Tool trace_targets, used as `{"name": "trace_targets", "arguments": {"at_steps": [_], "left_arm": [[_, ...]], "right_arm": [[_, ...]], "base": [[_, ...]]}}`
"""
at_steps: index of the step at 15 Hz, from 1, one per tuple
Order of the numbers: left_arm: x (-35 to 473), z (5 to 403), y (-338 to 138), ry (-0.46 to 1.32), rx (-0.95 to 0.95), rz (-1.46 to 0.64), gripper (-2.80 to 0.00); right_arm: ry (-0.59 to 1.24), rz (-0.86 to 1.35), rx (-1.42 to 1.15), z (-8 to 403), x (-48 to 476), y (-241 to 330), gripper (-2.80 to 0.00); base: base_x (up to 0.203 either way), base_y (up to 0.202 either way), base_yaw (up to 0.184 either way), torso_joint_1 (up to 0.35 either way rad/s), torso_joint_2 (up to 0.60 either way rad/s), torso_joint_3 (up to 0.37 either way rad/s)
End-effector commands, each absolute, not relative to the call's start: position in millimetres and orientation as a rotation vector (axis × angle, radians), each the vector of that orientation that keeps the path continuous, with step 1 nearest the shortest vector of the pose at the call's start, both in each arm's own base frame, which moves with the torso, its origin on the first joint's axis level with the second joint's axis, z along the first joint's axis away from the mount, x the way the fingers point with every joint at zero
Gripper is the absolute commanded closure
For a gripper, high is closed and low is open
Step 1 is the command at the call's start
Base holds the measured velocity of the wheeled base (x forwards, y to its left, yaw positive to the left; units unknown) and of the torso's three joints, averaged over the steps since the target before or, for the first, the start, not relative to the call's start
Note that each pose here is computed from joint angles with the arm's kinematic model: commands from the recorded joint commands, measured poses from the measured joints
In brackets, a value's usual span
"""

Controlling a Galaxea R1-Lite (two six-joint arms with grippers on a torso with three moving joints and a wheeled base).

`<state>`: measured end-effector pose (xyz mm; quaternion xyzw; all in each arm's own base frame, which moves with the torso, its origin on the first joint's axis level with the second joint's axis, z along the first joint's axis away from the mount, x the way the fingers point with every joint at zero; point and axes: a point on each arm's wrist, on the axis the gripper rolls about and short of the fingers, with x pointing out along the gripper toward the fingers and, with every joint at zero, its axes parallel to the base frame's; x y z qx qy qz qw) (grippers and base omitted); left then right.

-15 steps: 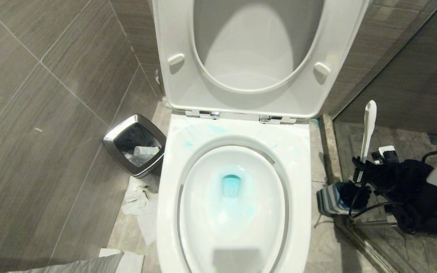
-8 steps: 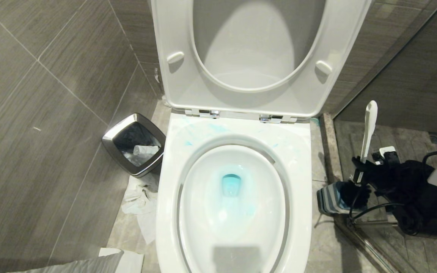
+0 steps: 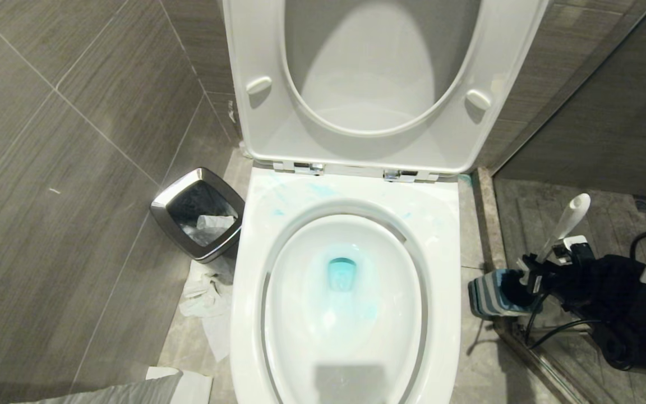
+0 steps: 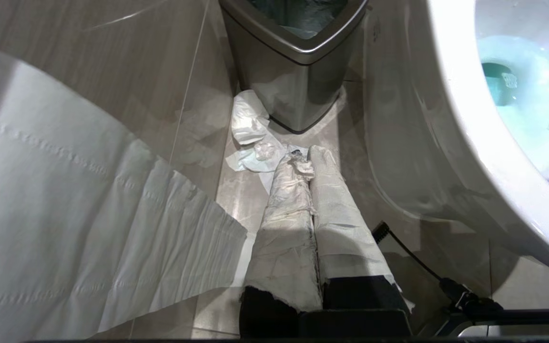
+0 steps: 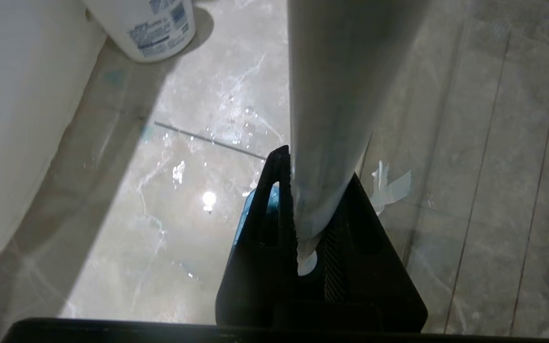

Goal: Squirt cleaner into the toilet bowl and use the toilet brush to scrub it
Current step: Put the toilet brush back

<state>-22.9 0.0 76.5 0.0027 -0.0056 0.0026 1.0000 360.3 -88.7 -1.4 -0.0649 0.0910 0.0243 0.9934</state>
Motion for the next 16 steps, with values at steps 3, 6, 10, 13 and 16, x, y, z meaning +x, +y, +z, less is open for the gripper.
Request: {"name": "trace_targets", "arguments": {"at_steps": [3,6,10,13,16], "left_arm": [[-22.2,74.5,0.0,-0.003,0.006,0.005,0.00],[-22.2,74.5,0.0,-0.003,0.007,0.005,0.00],[-22.2,74.6,0.0,-0.005,0.008,0.005,0.00],[-22.2,74.6,0.0,-0.005,0.008,0.003,0.00],[-22.2,74.6,0.0,-0.005,0.008,0.005,0.00]], "right_arm": [[0.225,0.039,-0.156,-17.1,355.8,-95.5,0.00],[0.274,0.029,-0.153,-26.6,347.2,-96.5,0.00],[0.267,-0.009,-0.161,-23.0,347.6,-99.4,-2.80],[0.272,-0.005,-0.157,-20.0,343.5,-97.7,-2.80],[0.261,0.004,-0.159,-10.6,338.8,-95.2,-2.80]], "base": [[0.000,0.000,0.000,0.000,0.00,0.000],[0.000,0.000,0.000,0.000,0.00,0.000],[0.000,0.000,0.000,0.000,0.00,0.000],[0.000,0.000,0.000,0.000,0.00,0.000],[0.000,0.000,0.000,0.000,0.00,0.000]]}}
